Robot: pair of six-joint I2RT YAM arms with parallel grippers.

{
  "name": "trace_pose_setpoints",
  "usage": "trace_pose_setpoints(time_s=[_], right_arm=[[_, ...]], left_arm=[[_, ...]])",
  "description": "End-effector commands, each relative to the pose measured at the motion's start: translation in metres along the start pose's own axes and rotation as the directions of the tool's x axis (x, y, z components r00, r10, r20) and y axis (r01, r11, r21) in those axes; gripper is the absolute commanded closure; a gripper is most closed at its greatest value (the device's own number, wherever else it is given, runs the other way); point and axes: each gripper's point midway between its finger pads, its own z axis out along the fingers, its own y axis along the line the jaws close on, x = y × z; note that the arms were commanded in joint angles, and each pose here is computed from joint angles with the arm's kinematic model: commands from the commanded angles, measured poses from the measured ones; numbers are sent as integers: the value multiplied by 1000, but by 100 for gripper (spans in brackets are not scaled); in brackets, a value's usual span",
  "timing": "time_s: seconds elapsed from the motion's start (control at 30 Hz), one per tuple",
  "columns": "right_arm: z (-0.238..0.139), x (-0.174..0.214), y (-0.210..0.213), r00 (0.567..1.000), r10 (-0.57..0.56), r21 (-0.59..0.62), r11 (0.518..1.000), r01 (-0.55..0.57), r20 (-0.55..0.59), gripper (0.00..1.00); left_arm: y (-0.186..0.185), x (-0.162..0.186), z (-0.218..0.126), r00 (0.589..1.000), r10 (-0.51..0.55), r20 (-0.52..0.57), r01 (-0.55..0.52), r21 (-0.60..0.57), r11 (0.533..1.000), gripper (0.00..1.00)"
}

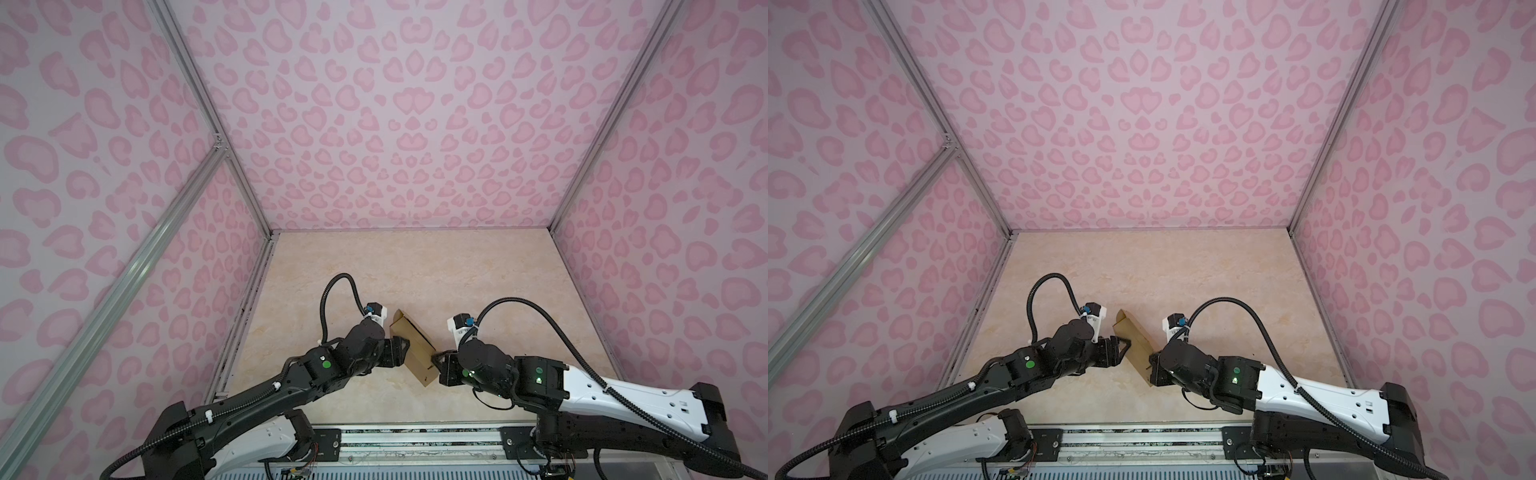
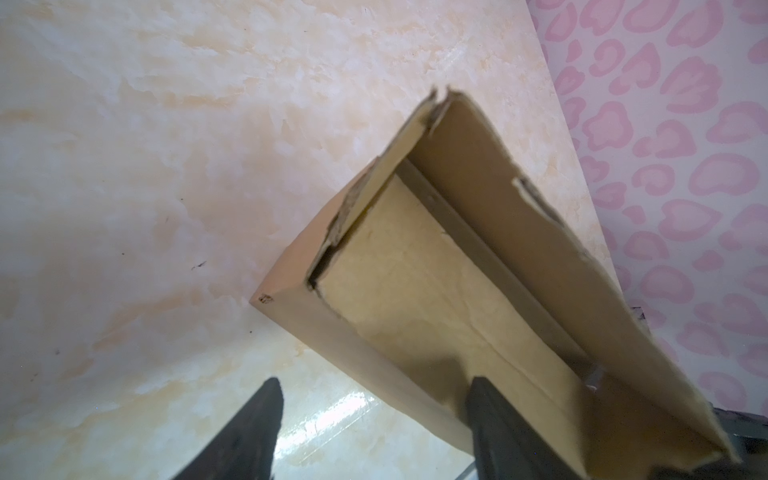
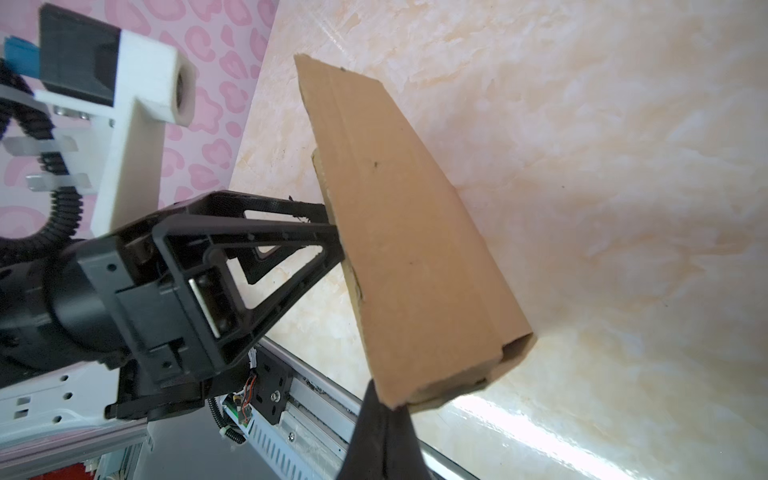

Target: Fold the paper box

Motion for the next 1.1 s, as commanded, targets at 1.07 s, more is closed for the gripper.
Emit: trace_pose_setpoints(time_s=[1.07], right_arm=[[-57,-44,-28,995,-23,97,995,14,101,80]], left_arm=[[16,22,1,995,24,-99,-31,-67,997,27]])
